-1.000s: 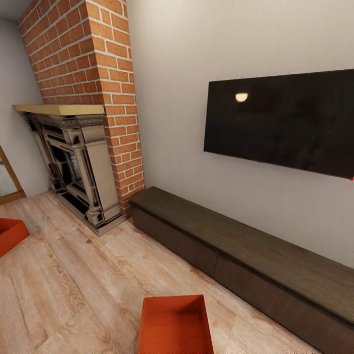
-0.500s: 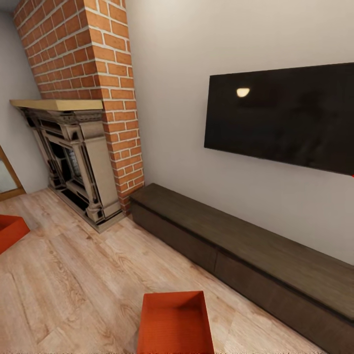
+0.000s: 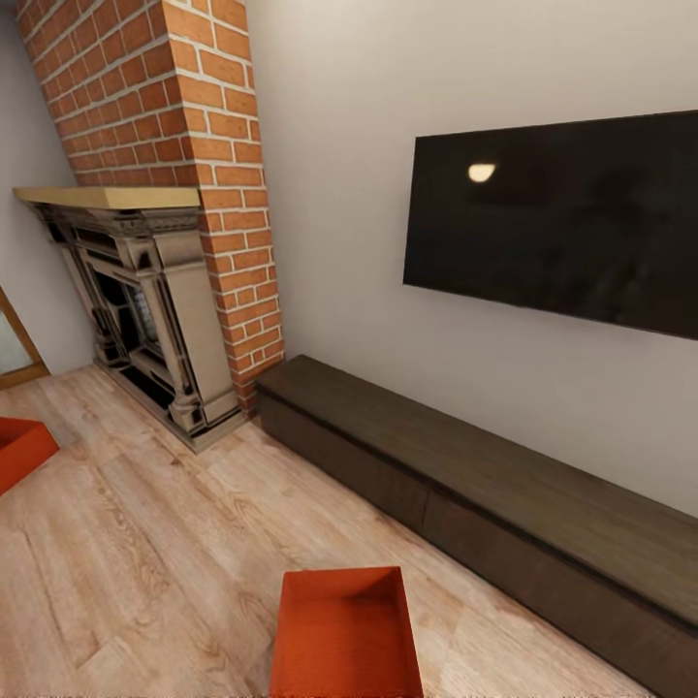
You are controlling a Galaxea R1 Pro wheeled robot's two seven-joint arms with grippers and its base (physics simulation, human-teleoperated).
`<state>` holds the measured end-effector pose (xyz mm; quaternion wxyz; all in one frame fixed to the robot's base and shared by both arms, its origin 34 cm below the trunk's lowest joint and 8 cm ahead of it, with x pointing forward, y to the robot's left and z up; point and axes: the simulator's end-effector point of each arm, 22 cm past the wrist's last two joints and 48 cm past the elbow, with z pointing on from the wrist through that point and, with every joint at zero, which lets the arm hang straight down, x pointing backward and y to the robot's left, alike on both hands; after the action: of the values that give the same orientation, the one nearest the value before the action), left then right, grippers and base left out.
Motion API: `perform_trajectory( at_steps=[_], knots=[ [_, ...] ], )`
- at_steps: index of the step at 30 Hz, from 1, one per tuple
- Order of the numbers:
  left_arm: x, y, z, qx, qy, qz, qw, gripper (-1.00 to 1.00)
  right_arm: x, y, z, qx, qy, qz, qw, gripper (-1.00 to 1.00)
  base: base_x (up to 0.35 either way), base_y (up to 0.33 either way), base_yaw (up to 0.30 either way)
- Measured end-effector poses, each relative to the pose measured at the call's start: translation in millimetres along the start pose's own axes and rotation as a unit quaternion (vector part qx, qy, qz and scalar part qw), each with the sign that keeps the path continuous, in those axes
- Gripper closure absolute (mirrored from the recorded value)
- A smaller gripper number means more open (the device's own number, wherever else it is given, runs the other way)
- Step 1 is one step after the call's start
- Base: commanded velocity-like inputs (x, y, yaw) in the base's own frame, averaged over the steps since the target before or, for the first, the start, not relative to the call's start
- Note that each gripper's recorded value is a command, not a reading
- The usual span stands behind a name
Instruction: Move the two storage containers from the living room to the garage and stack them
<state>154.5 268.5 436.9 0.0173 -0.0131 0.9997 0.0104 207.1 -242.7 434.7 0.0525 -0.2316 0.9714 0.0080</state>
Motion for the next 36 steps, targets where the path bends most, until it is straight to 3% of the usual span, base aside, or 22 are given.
perform_trajectory(
  at_steps=[36],
  knots=[
    [12,1,-0.1,-0.001,0.016,0.001,0.9999,-1.0,11,6,0.7,-0.007,0.014,0.001,0.9999,-1.0,0.0,0.0,0.0]
  ],
)
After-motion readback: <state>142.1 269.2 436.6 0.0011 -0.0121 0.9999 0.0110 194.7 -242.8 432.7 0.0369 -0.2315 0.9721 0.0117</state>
